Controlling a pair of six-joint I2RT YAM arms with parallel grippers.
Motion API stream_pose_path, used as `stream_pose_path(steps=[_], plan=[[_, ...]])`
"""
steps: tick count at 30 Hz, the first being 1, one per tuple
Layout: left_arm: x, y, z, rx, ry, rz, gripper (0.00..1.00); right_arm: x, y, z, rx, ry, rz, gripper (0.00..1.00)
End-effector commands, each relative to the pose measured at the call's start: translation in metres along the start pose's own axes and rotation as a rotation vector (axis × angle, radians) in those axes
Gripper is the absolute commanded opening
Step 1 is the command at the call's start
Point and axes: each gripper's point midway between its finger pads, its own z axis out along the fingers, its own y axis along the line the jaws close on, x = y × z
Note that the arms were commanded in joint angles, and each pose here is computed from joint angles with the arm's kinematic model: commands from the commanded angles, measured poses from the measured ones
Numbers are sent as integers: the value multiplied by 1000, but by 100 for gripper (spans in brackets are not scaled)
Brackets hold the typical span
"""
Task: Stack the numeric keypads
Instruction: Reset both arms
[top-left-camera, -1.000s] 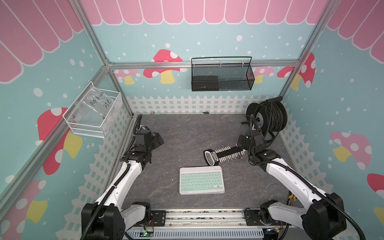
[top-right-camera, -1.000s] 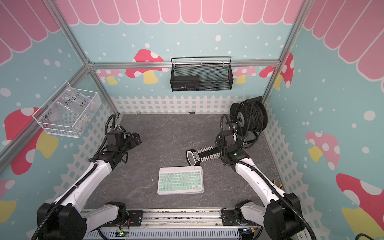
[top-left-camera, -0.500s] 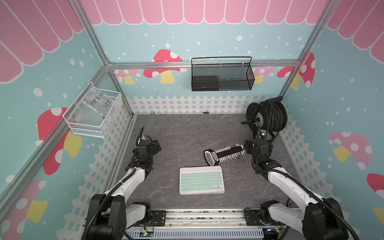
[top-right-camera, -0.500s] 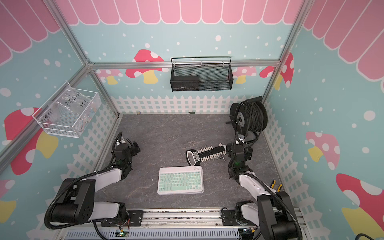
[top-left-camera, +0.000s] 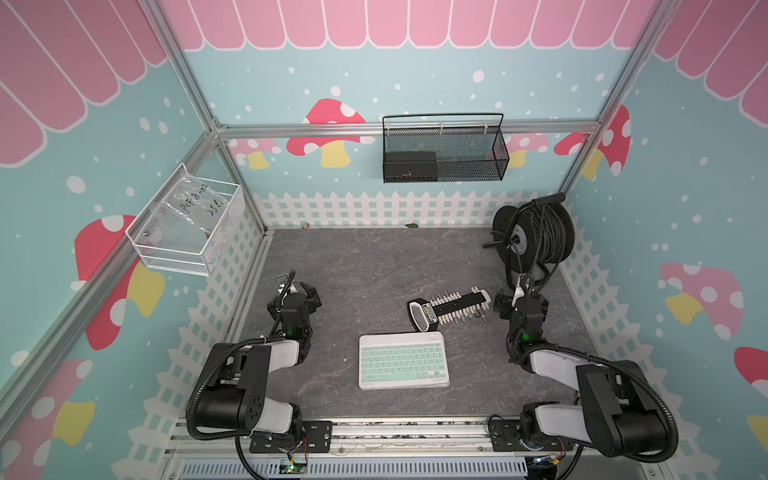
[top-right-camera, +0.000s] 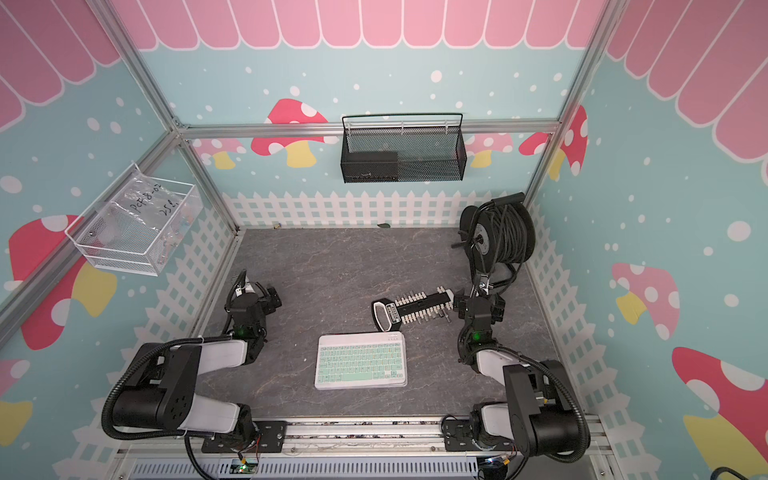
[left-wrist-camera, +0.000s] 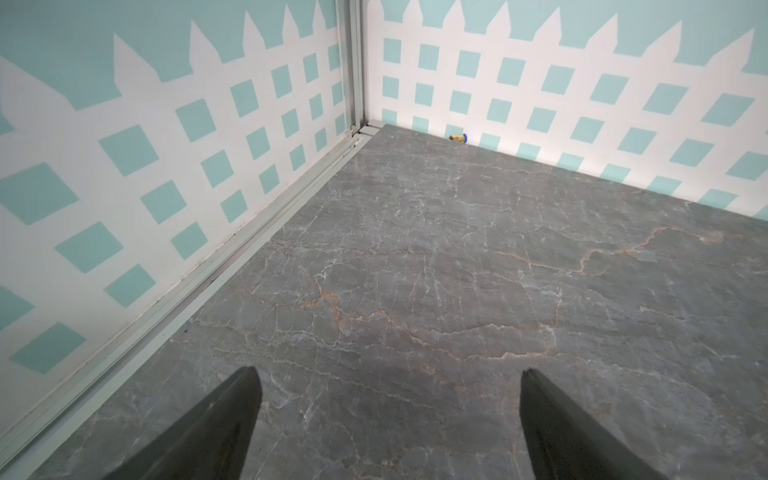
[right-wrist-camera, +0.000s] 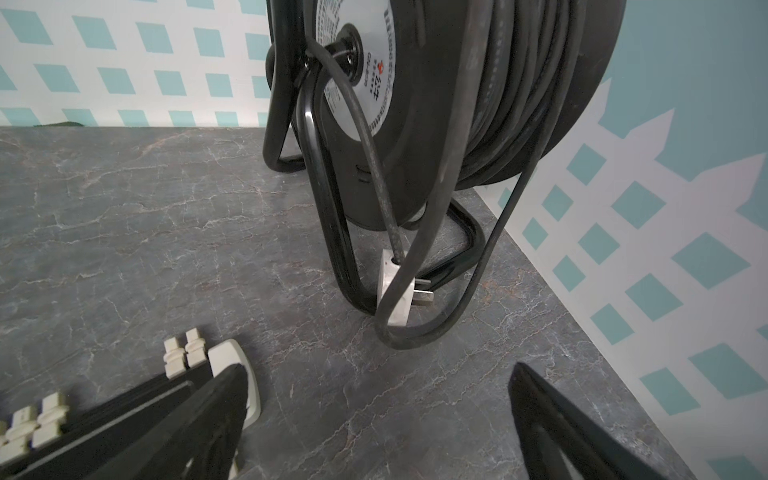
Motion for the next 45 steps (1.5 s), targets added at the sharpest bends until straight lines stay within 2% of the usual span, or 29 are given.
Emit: stream_pose_path(steps=[1,3,8,15,18,22,24,26,27,29,31,32,33,35,37,42,45], plan=[[-38,13,5,-39,-284,75,99,-18,-25,6,83,-104,-67,99],[-35,32,10,-109,-362,99,100,-20,-38,8,111,-177,-83,100],[-14,58,32,-191,-377,167,100,-11,-57,16,103,-306,-98,100],[2,72,50,-214,-451,187,99,18,-72,44,99,-295,-136,100],[7,76,52,-215,-488,179,100,23,-76,50,93,-337,-138,100],[11,64,60,-154,-455,223,99,29,-77,55,54,-384,-151,100],[20,53,73,-94,-396,268,100,31,-81,56,59,-414,-163,100],[24,47,75,-71,-427,309,100,28,-83,57,63,-427,-175,100],[27,48,76,-80,-387,299,100,27,-85,58,61,-435,-173,100],[23,49,76,-76,-428,299,100,32,-94,62,67,-438,-139,100],[25,48,77,-72,-391,294,100,30,-93,64,42,-450,-136,99],[24,46,77,-57,-415,299,100,35,-89,66,19,-428,-154,99],[25,46,77,-60,-412,302,100,32,-87,63,6,-464,-165,99],[25,45,77,-58,-399,296,100,39,-87,62,-3,-460,-169,100],[25,47,77,-63,-404,303,100,38,-88,51,-2,-529,-170,100],[25,47,78,-65,-393,299,100,41,-74,64,-62,-464,-218,100],[26,46,80,-69,-395,301,100,40,-74,64,-62,-471,-219,100]])
